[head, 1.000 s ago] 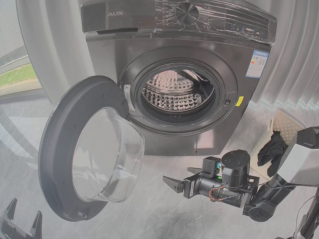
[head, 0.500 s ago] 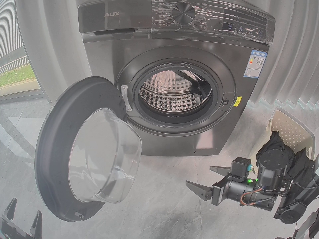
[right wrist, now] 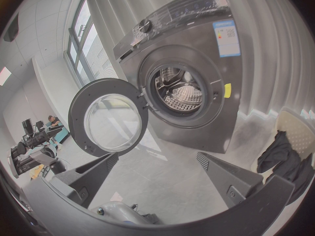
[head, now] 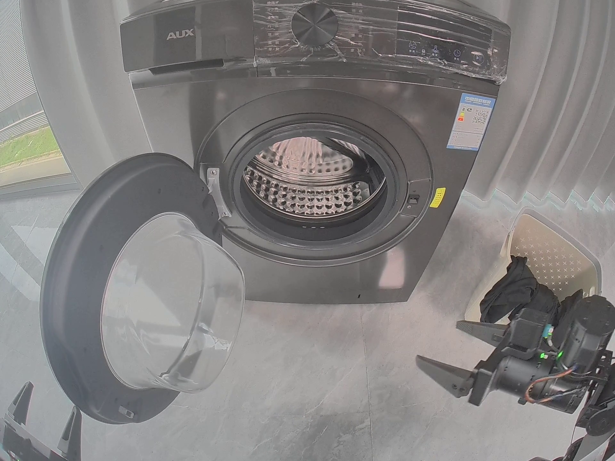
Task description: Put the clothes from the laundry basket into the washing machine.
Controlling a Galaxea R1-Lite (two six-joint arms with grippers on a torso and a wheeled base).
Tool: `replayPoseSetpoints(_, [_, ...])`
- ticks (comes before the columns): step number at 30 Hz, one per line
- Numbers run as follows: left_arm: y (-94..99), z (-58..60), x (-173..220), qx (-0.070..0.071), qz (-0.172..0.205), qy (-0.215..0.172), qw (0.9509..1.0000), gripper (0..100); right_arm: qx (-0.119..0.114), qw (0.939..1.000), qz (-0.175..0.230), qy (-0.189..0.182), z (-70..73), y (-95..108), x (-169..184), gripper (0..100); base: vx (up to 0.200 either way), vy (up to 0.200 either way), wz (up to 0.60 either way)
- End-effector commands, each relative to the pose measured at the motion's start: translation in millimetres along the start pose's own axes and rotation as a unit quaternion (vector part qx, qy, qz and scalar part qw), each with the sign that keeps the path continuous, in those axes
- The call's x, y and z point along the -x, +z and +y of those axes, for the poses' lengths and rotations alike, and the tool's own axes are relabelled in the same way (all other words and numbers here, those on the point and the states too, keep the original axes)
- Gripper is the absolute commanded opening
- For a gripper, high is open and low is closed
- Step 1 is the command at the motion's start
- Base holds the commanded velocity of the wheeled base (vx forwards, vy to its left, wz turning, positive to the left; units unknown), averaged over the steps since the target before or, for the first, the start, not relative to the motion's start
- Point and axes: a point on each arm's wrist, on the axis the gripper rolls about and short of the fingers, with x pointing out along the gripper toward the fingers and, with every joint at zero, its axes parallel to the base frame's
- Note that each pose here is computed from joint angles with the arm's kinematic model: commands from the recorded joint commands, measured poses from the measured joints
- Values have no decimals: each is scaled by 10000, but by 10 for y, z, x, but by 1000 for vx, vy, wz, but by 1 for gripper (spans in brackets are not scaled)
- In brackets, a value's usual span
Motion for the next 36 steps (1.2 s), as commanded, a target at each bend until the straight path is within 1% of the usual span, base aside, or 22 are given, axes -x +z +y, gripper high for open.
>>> replayPoseSetpoints(1, [-48, -1, 0, 2, 0, -12, 10000, 100, 181, 9980, -527, -302, -155, 61, 407, 100, 0, -200, 0])
replayPoseSetpoints(4, [-48, -1, 0, 2, 0, -12, 10000, 100, 321, 9955, -803, -379, -197, 116, 535, 100, 0, -200, 0])
replayPoseSetpoints(7, [-48, -1, 0, 2, 0, -12, 10000, 100, 368, 9926, -1046, -498, -218, 165, 618, 100, 0, -200, 0])
replayPoseSetpoints(10, [-48, -1, 0, 2, 0, -12, 10000, 100, 392, 9899, -1257, -535, -213, 202, 694, 100, 0, -200, 0])
replayPoseSetpoints(12, [-48, -1, 0, 2, 0, -12, 10000, 100, 405, 9878, -1378, -598, -220, 222, 742, 100, 0, 0, 0])
replayPoseSetpoints(14, [-48, -1, 0, 2, 0, -20, 10000, 100, 422, 9861, -1424, -750, -247, 226, 793, 100, 0, 0, 0])
replayPoseSetpoints(18, [-48, -1, 0, 2, 0, -20, 10000, 100, 588, 9806, -1549, -1044, -278, 220, 969, 100, 0, 0, 0])
replayPoseSetpoints(20, [-48, -1, 0, 2, 0, -20, 10000, 100, 588, 9806, -1549, -1044, -278, 220, 969, 100, 0, 0, 0])
replayPoseSetpoints(21, [-48, -1, 0, 2, 0, -20, 10000, 100, 665, 9755, -1663, -1282, -286, 202, 1109, 100, 0, 0, 0])
replayPoseSetpoints(25, [-48, -1, 0, 2, 0, -20, 10000, 100, 798, 9695, -1740, -1533, -248, 118, 1322, 100, 0, 0, 0])
replayPoseSetpoints(27, [-48, -1, 0, 2, 0, -20, 10000, 100, 890, 9654, -1768, -1699, -202, 15, 1477, 100, 0, 0, 0])
replayPoseSetpoints(30, [-48, -1, 0, 2, 0, -20, 10000, 100, 931, 9578, -1896, -1952, -136, -144, 1666, 100, 0, 0, 0])
replayPoseSetpoints(31, [-48, -1, 0, 2, 0, -20, 10000, 100, 945, 9560, -1939, -1988, -121, -175, 1699, 100, 0, 0, 0])
replayPoseSetpoints(32, [-48, -1, 0, 2, 0, -20, 10000, 100, 945, 9560, -1939, -1988, -121, -175, 1699, 100, 0, 0, 0])
replayPoseSetpoints(33, [-48, -1, 0, 2, 0, -20, 10000, 100, 1039, 9500, -2113, -2051, -56, -293, 1805, 100, 0, 0, 0])
replayPoseSetpoints(35, [-48, -1, 0, 2, 0, -20, 10000, 100, 1061, 9492, -2144, -2043, -44, -314, 1820, 100, 0, 0, 0])
replayPoseSetpoints(36, [-48, -1, 0, 2, 0, -20, 10000, 100, 1159, 9438, -2272, -2102, 15, -430, 1884, 100, 0, 0, 0])
